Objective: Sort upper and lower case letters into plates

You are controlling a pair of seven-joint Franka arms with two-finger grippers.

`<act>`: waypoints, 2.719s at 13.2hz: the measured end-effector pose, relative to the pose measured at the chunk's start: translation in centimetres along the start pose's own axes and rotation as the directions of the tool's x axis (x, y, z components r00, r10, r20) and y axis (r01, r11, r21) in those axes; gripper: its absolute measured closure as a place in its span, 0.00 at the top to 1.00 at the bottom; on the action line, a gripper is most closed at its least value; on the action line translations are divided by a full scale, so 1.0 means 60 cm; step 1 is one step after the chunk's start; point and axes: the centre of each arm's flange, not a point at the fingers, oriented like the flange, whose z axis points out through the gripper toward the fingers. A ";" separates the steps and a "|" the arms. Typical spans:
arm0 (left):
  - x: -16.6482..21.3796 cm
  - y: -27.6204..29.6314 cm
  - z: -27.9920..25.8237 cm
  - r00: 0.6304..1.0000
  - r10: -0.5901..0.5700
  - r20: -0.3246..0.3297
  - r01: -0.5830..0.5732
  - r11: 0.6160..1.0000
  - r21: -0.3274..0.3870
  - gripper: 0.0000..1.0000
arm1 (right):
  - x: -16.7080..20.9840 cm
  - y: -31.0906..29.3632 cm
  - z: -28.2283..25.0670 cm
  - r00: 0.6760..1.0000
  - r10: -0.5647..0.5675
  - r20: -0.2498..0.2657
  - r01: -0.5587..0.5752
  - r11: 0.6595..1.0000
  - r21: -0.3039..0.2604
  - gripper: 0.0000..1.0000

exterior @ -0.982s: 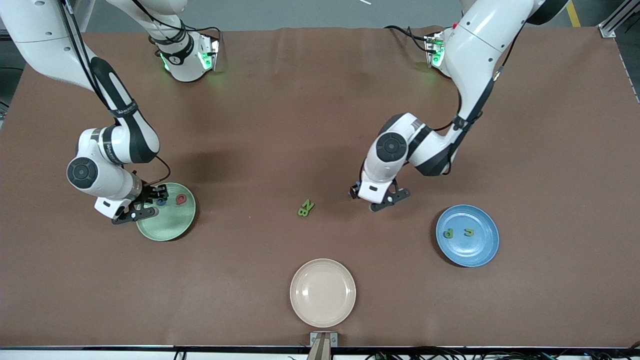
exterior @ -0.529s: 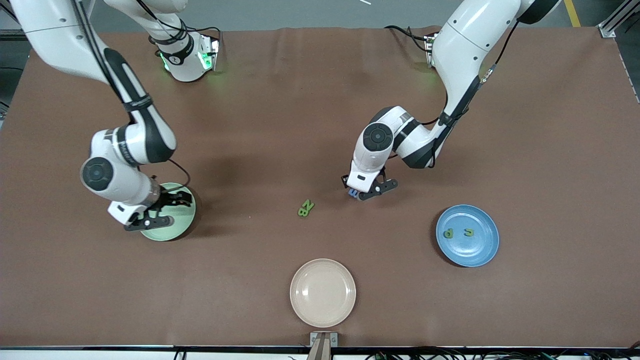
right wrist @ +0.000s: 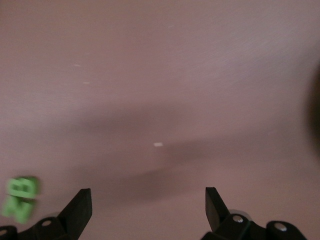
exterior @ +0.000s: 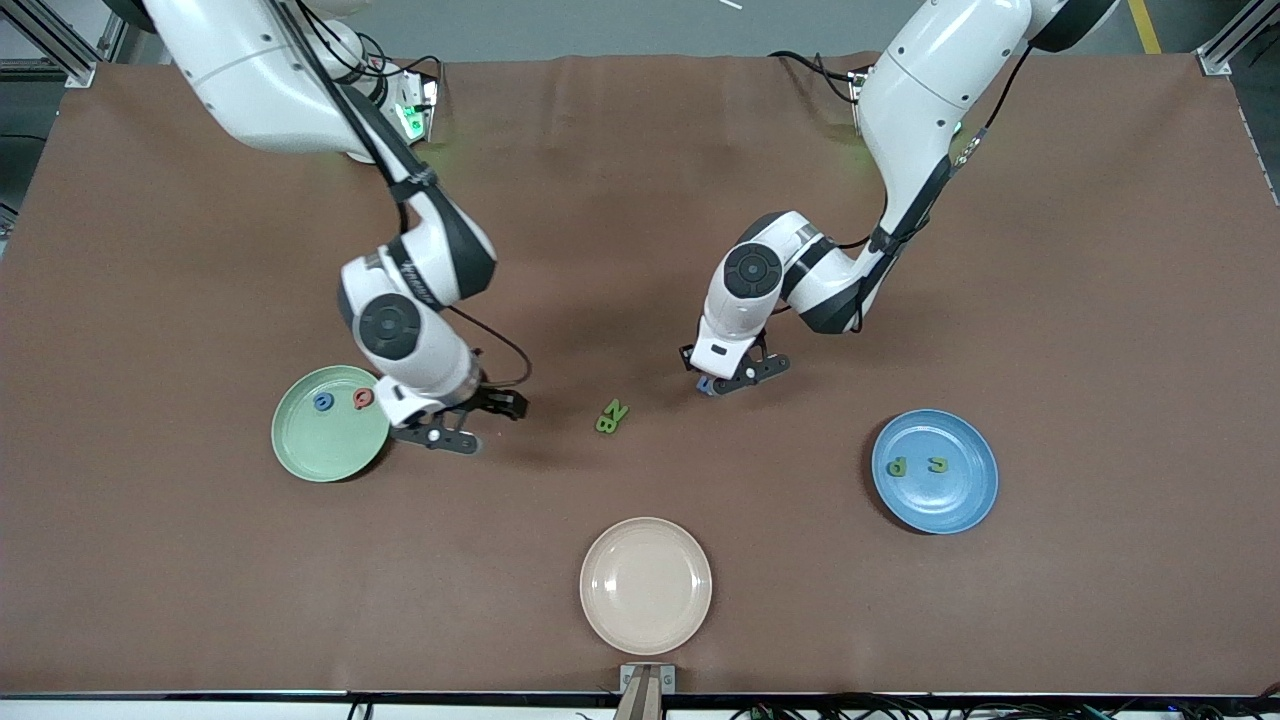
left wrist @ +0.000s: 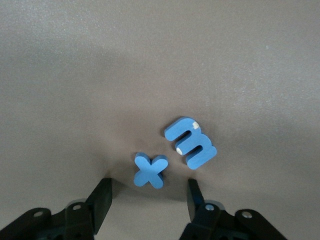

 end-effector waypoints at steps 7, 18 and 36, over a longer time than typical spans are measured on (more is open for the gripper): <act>0.024 -0.012 -0.004 1.000 -0.005 -0.020 0.005 1.000 0.003 0.55 | -0.047 -0.174 0.060 0.980 0.198 -0.035 -0.197 0.980 0.044 1.00; 0.040 -0.011 -0.014 0.999 -0.005 -0.040 0.005 1.000 -0.006 0.27 | -0.087 -0.241 0.135 0.985 0.139 -0.101 -0.140 0.990 -0.004 0.70; 0.469 -0.335 -0.158 0.955 0.256 -0.149 -0.253 0.967 0.040 0.27 | 0.114 0.002 -0.012 0.997 -0.075 0.003 0.074 0.980 -0.183 0.34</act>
